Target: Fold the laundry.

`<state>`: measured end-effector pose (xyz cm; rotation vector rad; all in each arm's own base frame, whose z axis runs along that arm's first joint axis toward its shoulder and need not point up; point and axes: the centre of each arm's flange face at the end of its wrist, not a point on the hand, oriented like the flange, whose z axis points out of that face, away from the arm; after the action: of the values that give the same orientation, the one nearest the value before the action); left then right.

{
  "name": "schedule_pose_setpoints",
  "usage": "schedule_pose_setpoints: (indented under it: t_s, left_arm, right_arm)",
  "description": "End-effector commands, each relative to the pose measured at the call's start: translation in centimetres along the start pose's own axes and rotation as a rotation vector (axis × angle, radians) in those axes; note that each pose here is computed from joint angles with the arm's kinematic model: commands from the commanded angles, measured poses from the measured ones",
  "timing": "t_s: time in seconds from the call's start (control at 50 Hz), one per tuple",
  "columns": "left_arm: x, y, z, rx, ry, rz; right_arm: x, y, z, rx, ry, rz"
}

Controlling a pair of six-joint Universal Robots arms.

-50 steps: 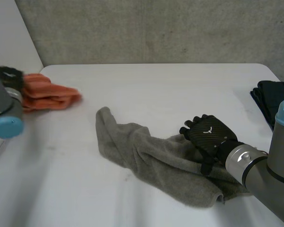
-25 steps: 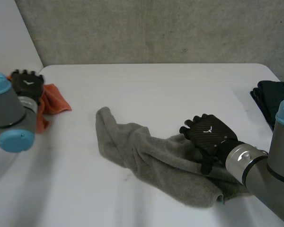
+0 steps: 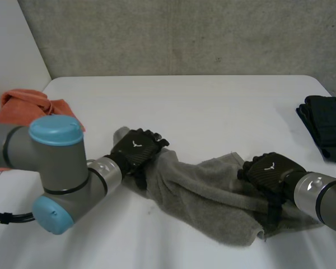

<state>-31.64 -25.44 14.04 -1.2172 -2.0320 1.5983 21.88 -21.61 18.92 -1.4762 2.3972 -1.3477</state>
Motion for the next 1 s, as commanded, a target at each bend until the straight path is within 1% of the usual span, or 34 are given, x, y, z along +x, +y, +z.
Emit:
schedule_pose_setpoints:
  t_s: [0.02,0.1,0.2,0.28,0.34,0.42,0.44,0.46,0.5,0.52,0.54,0.58,0.6,0.62,0.68,0.74,0.82,0.88,0.92,1.0]
  left_arm:
    - [0.9,1.2,2.3,-0.015,0.007,0.014]
    - [0.6,1.0,2.7,-0.02,-0.028,0.019]
    - [1.2,0.5,2.5,-0.012,-0.031,0.029]
    - [0.8,-1.4,1.7,0.029,-0.049,0.039]
    - [0.1,-3.7,0.6,0.088,-0.076,0.05]
    - [-1.6,-8.2,-1.4,0.213,-0.148,0.074]
    - [-2.0,-9.3,-1.9,0.247,-0.163,0.081]
    - [-3.1,-11.5,-2.7,0.319,-0.205,0.095]
    - [-4.5,-13.8,-3.2,0.408,-0.257,0.109]
    - [-5.2,-14.7,-3.5,0.448,-0.283,0.115]
    - [-6.4,-16.2,-3.7,0.516,-0.332,0.13]
    - [-7.6,-17.3,-3.9,0.574,-0.382,0.142]
    - [-8.1,-17.8,-4.0,0.599,-0.407,0.148]
    - [-8.7,-18.5,-4.1,0.648,-0.447,0.154]
    - [-8.9,-19.3,-4.5,0.72,-0.502,0.154]
    - [-8.7,-19.3,-5.2,0.737,-0.514,0.154]
    - [-7.4,-16.8,-5.8,0.652,-0.482,0.139]
    - [-6.3,-14.4,-6.1,0.566,-0.446,0.125]
    - [-5.1,-12.7,-6.5,0.507,-0.412,0.116]
    - [-3.2,-11.6,-7.9,0.472,-0.367,0.111]
  right_arm:
    - [-0.3,1.6,1.8,0.02,0.035,-0.016]
    - [-0.5,2.0,2.5,0.036,0.044,-0.022]
    - [-0.6,2.2,2.9,0.034,0.044,-0.03]
    - [-0.1,1.7,3.2,0.053,0.056,-0.029]
    - [0.7,0.9,3.3,0.084,0.085,-0.03]
    - [3.5,-2.4,2.3,0.206,0.201,-0.038]
    - [4.7,-4.2,1.3,0.28,0.26,-0.035]
    - [5.4,-5.2,0.8,0.322,0.29,-0.031]
    - [6.4,-6.9,-0.1,0.4,0.336,-0.017]
    - [7.3,-8.4,-0.5,0.487,0.377,0.004]
    - [7.8,-9.2,-0.6,0.537,0.398,0.015]
    - [8.8,-10.7,-0.9,0.642,0.445,0.035]
    - [9.5,-11.9,-1.4,0.74,0.485,0.052]
    - [9.9,-12.6,-1.8,0.798,0.502,0.056]
    - [10.7,-13.9,-3.2,0.911,0.548,0.065]
    - [10.5,-13.6,-3.1,0.896,0.537,0.074]
    - [9.1,-11.8,-2.3,0.757,0.44,0.122]
    - [8.3,-10.8,-1.8,0.683,0.397,0.136]
    - [7.8,-9.8,-0.7,0.605,0.352,0.159]
    - [7.0,-8.0,1.6,0.462,0.262,0.203]
